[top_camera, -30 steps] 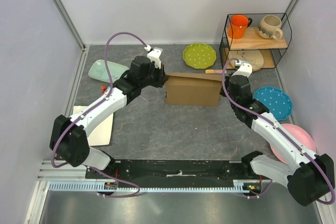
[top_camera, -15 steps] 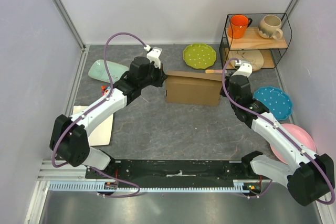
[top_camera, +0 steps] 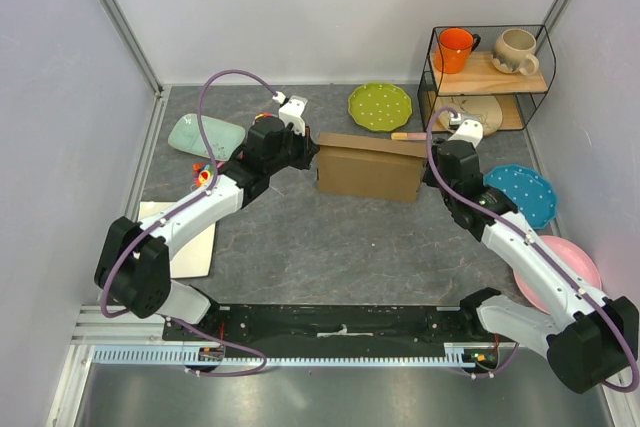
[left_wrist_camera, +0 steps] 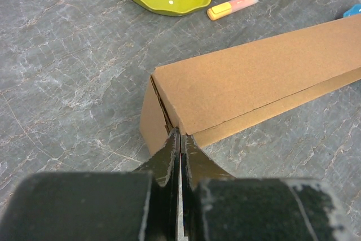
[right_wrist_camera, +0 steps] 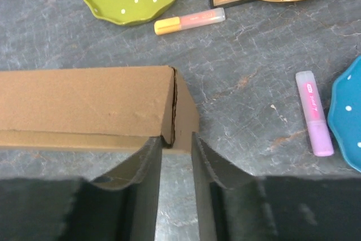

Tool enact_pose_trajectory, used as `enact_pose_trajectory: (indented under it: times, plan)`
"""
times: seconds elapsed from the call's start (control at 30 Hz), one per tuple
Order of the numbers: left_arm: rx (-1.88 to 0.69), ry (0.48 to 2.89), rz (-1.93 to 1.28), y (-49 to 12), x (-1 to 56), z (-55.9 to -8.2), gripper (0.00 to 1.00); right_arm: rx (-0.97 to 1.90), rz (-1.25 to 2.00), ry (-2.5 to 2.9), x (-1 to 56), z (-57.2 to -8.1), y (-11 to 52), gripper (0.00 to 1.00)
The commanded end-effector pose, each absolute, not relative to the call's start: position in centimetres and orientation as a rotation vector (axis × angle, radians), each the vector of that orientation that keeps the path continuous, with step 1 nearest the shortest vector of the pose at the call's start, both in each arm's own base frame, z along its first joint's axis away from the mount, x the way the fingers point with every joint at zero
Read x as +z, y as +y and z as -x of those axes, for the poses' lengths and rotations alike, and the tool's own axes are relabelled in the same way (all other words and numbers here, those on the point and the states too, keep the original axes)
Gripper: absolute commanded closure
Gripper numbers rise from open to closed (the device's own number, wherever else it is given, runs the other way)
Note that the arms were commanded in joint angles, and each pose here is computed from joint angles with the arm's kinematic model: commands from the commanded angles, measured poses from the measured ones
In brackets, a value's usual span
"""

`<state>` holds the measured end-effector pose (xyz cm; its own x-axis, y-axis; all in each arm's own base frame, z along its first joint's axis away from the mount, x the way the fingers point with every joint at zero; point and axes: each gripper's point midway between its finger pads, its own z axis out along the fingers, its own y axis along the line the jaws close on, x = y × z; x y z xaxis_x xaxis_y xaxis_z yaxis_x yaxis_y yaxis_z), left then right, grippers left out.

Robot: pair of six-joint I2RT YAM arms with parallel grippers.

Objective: Fold the paper box

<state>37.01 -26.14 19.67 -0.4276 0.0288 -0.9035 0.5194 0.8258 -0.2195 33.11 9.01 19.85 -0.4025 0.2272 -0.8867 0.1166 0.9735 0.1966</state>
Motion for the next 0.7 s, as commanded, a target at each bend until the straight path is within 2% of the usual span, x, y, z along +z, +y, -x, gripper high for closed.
enact_pose_trajectory:
  times: [0.0,0.2,0.3,0.37,0.4,0.47,0.5,0.67]
  plan:
    - [-0.509,2.189,-0.435,-24.9,13.6,-34.6,0.98,0.148,-0.271,1.968,24.2,-32.4,8.7,0.6]
    - [-0.511,2.176,-0.429,-24.9,14.4,-34.8,0.98,0.237,-0.258,1.882,29.9,-32.8,9.7,0.58]
    - [-0.514,2.179,-0.423,-24.9,14.5,-34.7,0.95,0.257,-0.251,1.876,30.0,-33.7,10.4,0.61]
    - [-0.521,2.176,-0.419,-25.0,14.7,-34.7,0.87,0.248,-0.245,1.909,28.6,-34.5,10.8,0.66]
    - [-0.522,2.177,-0.415,-24.9,14.8,-34.7,0.84,0.241,-0.242,1.934,27.4,-34.6,11.0,0.73]
    - [-0.529,2.165,-0.415,-24.9,15.4,-34.6,0.78,0.234,-0.236,1.978,25.4,-34.9,11.4,0.79]
    - [-0.532,2.162,-0.418,-25.0,15.6,-34.5,0.77,0.22,-0.238,2.003,23.9,-34.9,11.2,0.84]
    - [-0.532,2.151,-0.437,-24.8,16.7,-34.1,0.73,0.143,-0.246,2.107,18.6,-34.0,10.4,0.92]
